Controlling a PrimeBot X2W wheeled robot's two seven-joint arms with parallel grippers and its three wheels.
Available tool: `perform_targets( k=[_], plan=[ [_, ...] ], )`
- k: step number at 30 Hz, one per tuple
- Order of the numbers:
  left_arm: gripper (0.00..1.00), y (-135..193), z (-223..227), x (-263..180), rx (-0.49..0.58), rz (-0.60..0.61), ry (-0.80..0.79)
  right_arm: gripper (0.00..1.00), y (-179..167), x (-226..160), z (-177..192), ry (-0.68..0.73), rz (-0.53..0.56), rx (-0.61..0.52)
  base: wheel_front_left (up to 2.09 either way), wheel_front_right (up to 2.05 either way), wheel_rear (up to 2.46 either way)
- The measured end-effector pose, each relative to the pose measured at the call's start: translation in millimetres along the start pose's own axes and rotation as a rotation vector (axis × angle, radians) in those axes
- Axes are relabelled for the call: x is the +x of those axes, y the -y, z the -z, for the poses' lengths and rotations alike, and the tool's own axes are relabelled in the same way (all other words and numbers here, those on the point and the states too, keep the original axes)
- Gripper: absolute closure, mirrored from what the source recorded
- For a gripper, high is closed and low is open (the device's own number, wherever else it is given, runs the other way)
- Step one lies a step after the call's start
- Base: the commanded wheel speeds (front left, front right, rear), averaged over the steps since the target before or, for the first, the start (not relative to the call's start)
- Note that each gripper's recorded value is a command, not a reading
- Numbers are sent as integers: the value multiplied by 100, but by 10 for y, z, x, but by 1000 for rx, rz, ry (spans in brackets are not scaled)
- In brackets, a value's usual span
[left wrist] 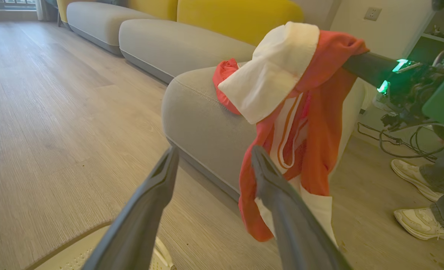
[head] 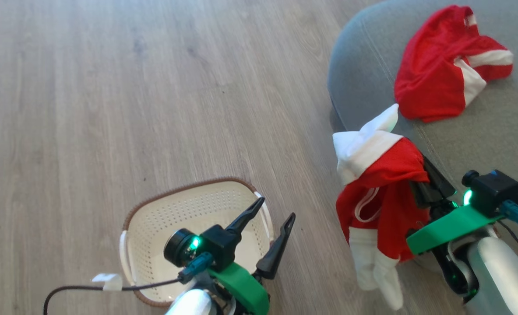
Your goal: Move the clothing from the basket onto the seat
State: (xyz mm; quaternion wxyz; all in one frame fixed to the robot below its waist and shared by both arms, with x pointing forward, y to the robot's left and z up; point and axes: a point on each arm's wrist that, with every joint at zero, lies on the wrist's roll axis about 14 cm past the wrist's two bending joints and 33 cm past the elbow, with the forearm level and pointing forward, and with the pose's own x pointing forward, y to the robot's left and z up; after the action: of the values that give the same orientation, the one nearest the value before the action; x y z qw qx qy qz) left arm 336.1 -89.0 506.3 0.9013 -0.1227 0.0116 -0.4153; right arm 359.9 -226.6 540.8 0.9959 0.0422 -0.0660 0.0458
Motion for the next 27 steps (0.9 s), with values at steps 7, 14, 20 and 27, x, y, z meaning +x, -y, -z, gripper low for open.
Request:
perform_targets(
  k=[7, 14, 20, 27],
  plan=[
    [0, -14, 36, 205, -12, 44, 3, 100, 163, 47, 66, -18, 55, -6, 0, 0, 0],
    [0, -127, 153, 454, -30, 79, -1, 100, 434, 427, -194, 73, 117, -13, 0, 0, 0],
    [0, -371, 248, 692, -44, 75, 11, 100, 613, 928, -405, 144, 127, -13, 0, 0, 0],
    [0, -704, 671, 865, -100, 55, -37, 100, 1146, 1773, -956, 254, 185, -56, 0, 0, 0]
  ],
)
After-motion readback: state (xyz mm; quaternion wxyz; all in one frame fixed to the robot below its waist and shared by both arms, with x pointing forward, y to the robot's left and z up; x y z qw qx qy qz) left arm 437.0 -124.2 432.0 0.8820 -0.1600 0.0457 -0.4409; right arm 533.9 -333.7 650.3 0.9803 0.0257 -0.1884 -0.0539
